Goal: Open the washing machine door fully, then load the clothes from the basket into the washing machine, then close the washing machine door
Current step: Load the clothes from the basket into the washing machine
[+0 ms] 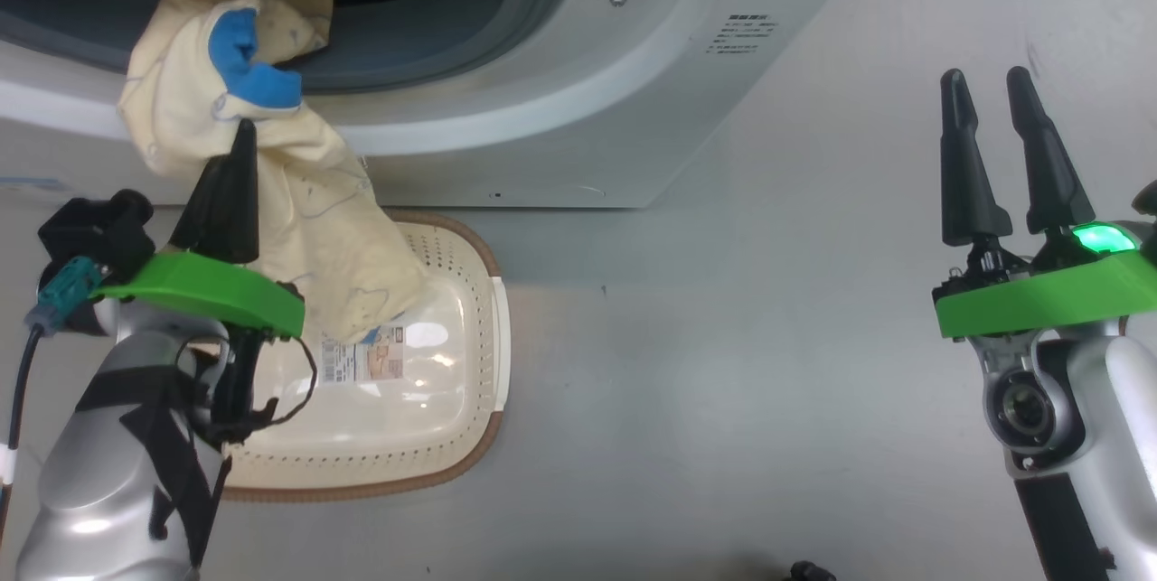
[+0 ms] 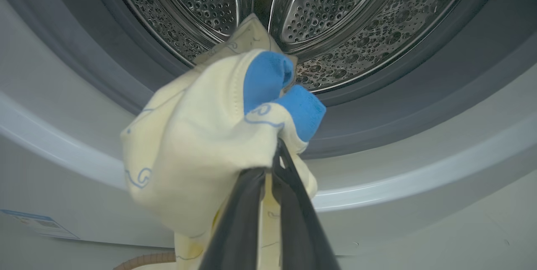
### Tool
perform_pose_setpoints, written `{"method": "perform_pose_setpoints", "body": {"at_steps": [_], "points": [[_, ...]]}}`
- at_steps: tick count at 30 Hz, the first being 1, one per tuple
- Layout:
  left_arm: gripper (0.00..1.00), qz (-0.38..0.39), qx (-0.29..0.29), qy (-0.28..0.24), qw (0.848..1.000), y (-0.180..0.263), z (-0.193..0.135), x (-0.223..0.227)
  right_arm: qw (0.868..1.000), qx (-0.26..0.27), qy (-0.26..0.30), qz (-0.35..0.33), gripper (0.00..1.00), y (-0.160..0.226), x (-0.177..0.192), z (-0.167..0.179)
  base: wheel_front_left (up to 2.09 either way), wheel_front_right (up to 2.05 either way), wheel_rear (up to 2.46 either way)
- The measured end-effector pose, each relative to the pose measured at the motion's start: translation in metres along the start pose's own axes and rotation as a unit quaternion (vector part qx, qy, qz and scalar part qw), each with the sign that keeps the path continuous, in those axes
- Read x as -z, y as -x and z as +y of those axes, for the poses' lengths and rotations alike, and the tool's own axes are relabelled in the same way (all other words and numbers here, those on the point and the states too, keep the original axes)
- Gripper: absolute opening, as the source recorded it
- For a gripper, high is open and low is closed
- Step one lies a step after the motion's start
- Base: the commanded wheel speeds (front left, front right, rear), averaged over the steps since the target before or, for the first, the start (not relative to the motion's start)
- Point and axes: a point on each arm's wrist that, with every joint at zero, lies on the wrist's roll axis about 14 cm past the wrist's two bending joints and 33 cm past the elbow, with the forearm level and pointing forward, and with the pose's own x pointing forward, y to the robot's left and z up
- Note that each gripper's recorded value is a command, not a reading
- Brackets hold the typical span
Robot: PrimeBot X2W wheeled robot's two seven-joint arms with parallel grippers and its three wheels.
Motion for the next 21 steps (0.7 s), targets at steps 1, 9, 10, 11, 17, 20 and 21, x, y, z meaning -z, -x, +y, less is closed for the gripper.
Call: {"method": "perform_pose_setpoints", "body": {"at_steps": [1,9,10,11,17,20,21], "points": [[0.0,-0.007,0.003,-0.003,1.0,0.0,-0.002,-0.005,1.0,0.0,0.0,-0.001,1.0,0.0,-0.001,0.0,0.0,0.0,0.0],[0.0,-0.04,0.022,-0.023,0.999,-0.002,-0.014,-0.033,1.0,0.0,-0.003,-0.003,1.0,0.005,-0.004,0.002,0.0,0.0,0.0],[0.0,-0.043,0.025,-0.026,0.998,-0.003,-0.015,-0.036,1.0,-0.001,-0.003,-0.004,1.0,0.005,-0.004,0.002,0.0,0.0,0.0],[0.0,-0.046,0.027,-0.029,0.998,-0.004,-0.017,-0.039,1.0,-0.002,-0.003,-0.004,1.0,0.005,-0.005,0.003,0.0,0.0,0.0],[0.0,-0.056,0.042,-0.047,0.996,-0.014,-0.024,-0.054,1.0,-0.002,-0.003,-0.007,1.0,0.007,-0.008,0.004,0.0,0.0,0.0],[0.0,-0.054,0.046,-0.056,0.996,-0.021,-0.026,-0.058,1.0,0.001,-0.003,-0.006,1.0,0.01,-0.008,0.002,0.0,0.0,0.0],[0.0,-0.053,0.046,-0.057,0.996,-0.024,-0.026,-0.059,1.0,0.002,-0.003,-0.004,1.0,0.011,-0.007,0.002,0.0,0.0,0.0]]}}
